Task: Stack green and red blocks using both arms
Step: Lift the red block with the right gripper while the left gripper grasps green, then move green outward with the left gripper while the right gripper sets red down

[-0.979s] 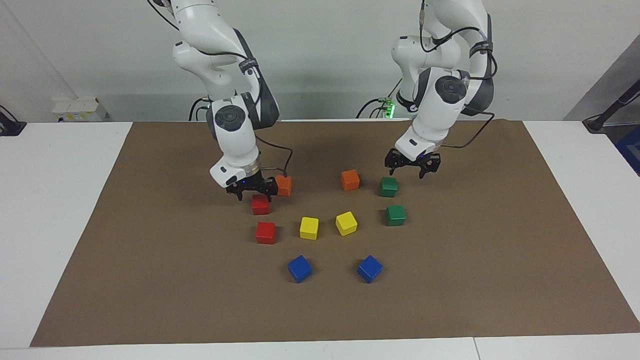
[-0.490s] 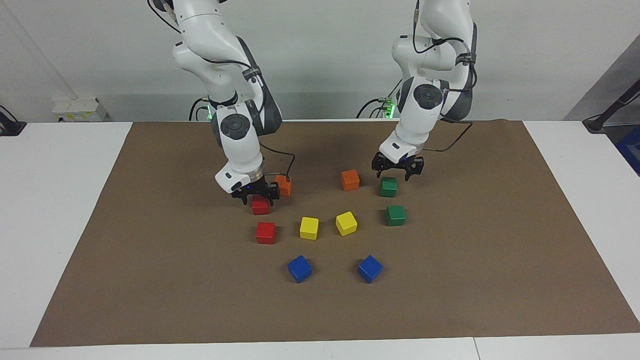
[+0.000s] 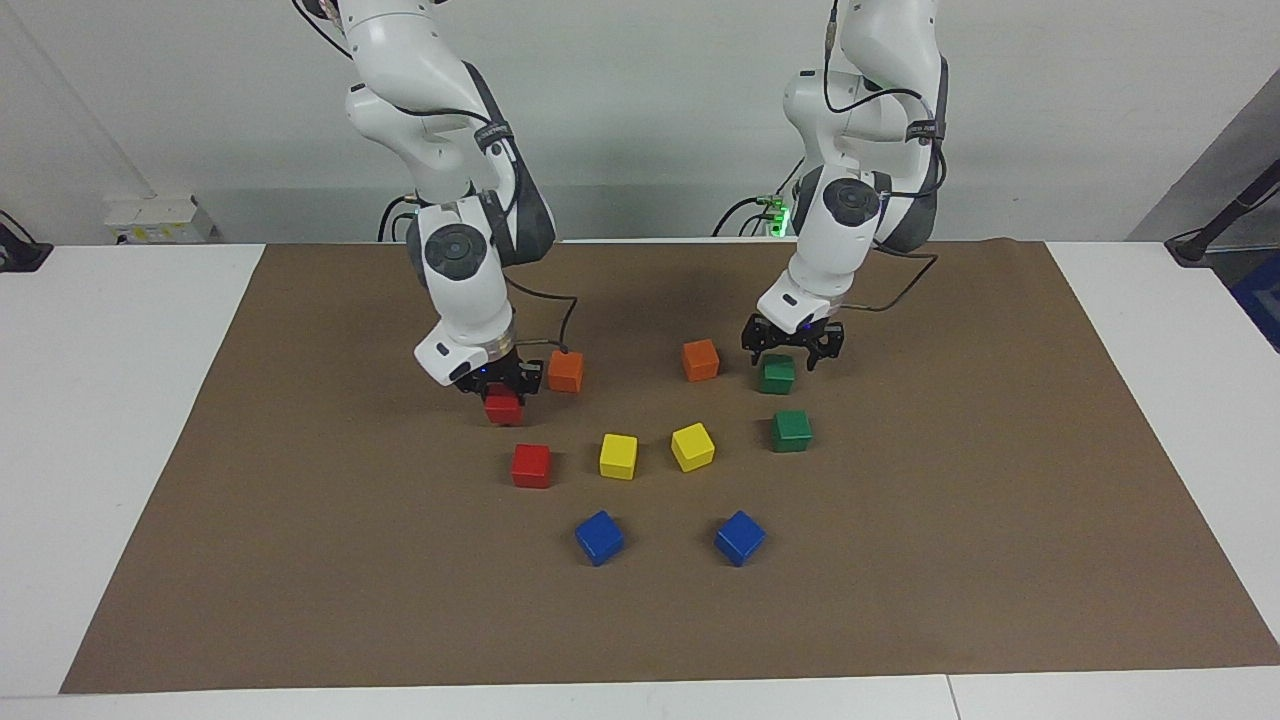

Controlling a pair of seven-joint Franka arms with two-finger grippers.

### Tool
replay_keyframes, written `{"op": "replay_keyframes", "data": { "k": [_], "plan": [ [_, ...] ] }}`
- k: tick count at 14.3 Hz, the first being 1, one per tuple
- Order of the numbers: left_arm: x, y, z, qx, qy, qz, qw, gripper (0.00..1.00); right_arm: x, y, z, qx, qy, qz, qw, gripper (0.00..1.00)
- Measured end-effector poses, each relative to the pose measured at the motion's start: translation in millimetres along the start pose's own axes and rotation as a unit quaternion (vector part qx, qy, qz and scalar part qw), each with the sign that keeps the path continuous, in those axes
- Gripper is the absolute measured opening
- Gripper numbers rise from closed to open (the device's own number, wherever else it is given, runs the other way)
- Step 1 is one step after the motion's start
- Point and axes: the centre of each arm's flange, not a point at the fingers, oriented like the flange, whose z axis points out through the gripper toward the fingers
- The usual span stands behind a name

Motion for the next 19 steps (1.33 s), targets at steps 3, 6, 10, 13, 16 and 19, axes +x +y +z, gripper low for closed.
{"op": "replay_keyframes", "data": {
  "k": [3,6,10,13,16,19],
  "plan": [
    [0.2,-0.2,4.2,0.0,-0.002,0.0,1.0,1.0,32.8,81.7,-34.1,0.004,0.023,-0.043,0.999,0.54],
    [2.0,-0.4,15.0,0.001,-0.003,0.0,1.0,1.0,42.1,141.4,-28.7,0.003,0.029,-0.056,0.998,0.54],
    [2.4,0.8,25.3,0.002,-0.008,0.002,1.0,1.0,45.9,160.2,-13.6,0.002,0.026,-0.049,0.998,0.54],
    [2.4,2.1,26.6,0.002,-0.009,0.003,1.0,1.0,49.3,166.9,3.4,0.003,0.025,-0.044,0.999,0.54],
    [2.3,3.1,26.8,0.002,-0.009,0.004,1.0,0.91,51.1,169.5,20.1,0.004,0.016,-0.042,0.999,0.54],
    [1.4,6.2,28.4,0.003,-0.01,0.008,1.0,0.61,52.2,173.9,34.2,0.004,0.015,-0.038,0.999,0.54]
  ]
}}
